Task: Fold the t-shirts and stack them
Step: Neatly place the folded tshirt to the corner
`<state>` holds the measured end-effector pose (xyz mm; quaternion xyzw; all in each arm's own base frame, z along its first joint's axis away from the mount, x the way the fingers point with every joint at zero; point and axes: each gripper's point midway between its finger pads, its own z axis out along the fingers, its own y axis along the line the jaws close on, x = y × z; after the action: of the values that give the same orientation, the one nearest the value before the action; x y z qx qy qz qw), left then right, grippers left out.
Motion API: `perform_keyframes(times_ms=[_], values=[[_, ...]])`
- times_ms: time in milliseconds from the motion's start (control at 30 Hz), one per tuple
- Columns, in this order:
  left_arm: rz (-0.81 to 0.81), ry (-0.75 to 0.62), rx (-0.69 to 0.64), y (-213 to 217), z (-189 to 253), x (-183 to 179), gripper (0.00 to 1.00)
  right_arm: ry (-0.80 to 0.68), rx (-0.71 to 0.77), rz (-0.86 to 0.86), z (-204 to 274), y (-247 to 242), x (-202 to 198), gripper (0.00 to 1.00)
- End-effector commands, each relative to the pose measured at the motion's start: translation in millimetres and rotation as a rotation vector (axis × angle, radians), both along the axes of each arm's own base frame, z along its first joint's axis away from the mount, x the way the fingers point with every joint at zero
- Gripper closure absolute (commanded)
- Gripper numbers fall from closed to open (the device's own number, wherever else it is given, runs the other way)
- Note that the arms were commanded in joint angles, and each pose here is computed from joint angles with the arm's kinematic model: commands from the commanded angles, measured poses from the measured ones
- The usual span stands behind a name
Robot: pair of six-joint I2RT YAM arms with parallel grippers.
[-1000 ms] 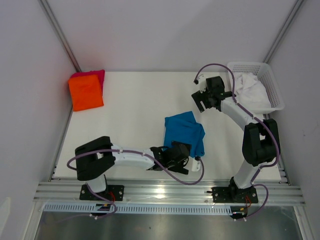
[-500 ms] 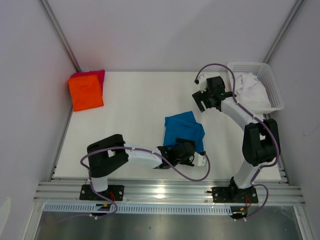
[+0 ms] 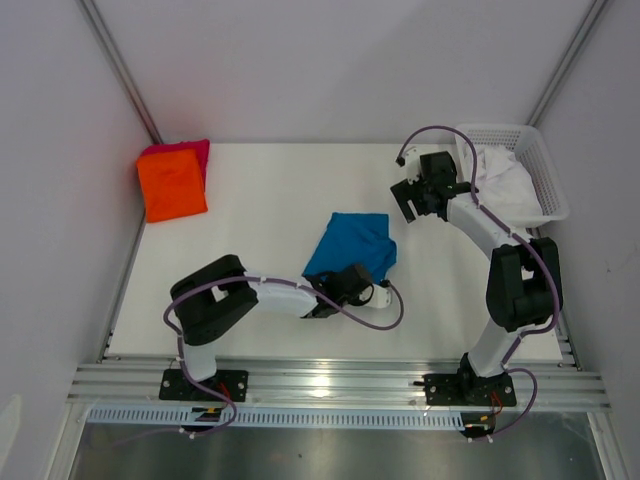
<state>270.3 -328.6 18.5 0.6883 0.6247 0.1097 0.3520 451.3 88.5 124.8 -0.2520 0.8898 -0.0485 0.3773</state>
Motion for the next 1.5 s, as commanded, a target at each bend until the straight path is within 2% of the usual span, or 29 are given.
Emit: perform_keyframes(times_ms=[0, 33, 100, 133, 167, 300, 400, 467, 533, 667, 833, 900, 933, 1033, 1133, 1167, 1233, 1300, 1367, 1400, 1467], values=[[0.007, -0.157, 0.038, 29.3, 16.3, 24.9, 1.0, -0.056, 0.007, 0.001, 16.3, -1.3, 6.0, 0.12], [0.018, -0.253, -0.045, 24.3, 38.4, 45.1, 1.0, -0.056, 0.008, 0.002, 15.8, -0.9, 6.3, 0.13], [-0.056, -0.391, -0.016, 38.4, 54.7, 57.7, 1.0, -0.054, 0.01, 0.004, 15.0, -0.3, 6.6, 0.12], [-0.034, -0.506, -0.088, 42.0, 83.0, 78.2, 1.0, -0.052, 0.01, 0.006, 14.4, 0.4, 6.5, 0.12], [-0.093, -0.547, -0.037, 48.4, 84.3, 82.0, 1.0, -0.054, 0.01, 0.008, 15.0, 1.2, 6.7, 0.13], [-0.046, -0.617, 0.005, 83.4, 97.6, 129.2, 1.0, -0.053, 0.008, 0.004, 15.2, -0.1, 6.7, 0.13], [-0.006, -0.661, 0.073, 131.0, 97.2, 166.8, 1.0, -0.055, 0.009, 0.002, 16.6, -1.3, 6.5, 0.12], [0.003, -0.725, 0.118, 150.0, 105.7, 181.8, 1.0, -0.052, 0.009, 0.0, 15.6, -2.5, 6.5, 0.12], [0.027, -0.726, 0.168, 180.7, 99.8, 194.2, 0.99, -0.054, 0.01, 0.002, 15.8, -2.2, 7.1, 0.12], [0.073, -0.631, 0.196, 219.8, 88.9, 186.4, 1.0, -0.05, 0.01, 0.005, 14.8, -1.7, 6.8, 0.12], [0.112, -0.283, 0.267, 260.4, 50.4, 131.7, 1.0, -0.042, 0.01, 0.006, 11.3, -1.8, 7.5, 0.12], [0.144, -0.207, 0.296, 276.0, 45.1, 121.2, 1.0, -0.039, 0.013, 0.009, 10.2, -0.9, 7.5, 0.12], [0.149, -0.126, 0.332, 286.0, 33.5, 106.8, 0.99, -0.038, 0.014, 0.008, 10.2, -0.8, 7.8, 0.12], [0.166, -0.04, 0.378, 304.8, 30.0, 88.2, 1.0, -0.033, 0.016, 0.013, 8.8, 0.8, 7.8, 0.12], [0.146, -0.089, 0.374, 312.0, 35.1, 84.3, 1.0, -0.032, 0.019, 0.017, 8.6, 2.9, 8.2, 0.12], [0.15, -0.183, 0.356, 311.2, 46.1, 96.5, 1.0, -0.031, 0.017, 0.017, 7.6, 2.6, 8.2, 0.12], [0.152, -0.273, 0.369, 317.3, 56.5, 110.2, 1.0, -0.028, 0.016, 0.019, 6.5, 3.5, 8.6, 0.12], [0.186, -0.393, 0.344, 318.1, 77.9, 137.3, 1.0, -0.025, 0.015, 0.02, 5.5, 4.7, 8.4, 0.13], [0.188, -0.457, 0.346, 317.4, 89.5, 153.7, 1.0, -0.023, 0.015, 0.02, 4.7, 4.5, 7.8, 0.12], [0.192, -0.54, 0.331, 314.6, 106.2, 173.2, 1.0, -0.024, 0.015, 0.023, 5.3, 5.9, 7.5, 0.12], [0.169, -0.635, 0.355, 311.4, 125.3, 193.1, 1.0, -0.023, 0.015, 0.02, 5.5, 5.6, 7.3, 0.13]])
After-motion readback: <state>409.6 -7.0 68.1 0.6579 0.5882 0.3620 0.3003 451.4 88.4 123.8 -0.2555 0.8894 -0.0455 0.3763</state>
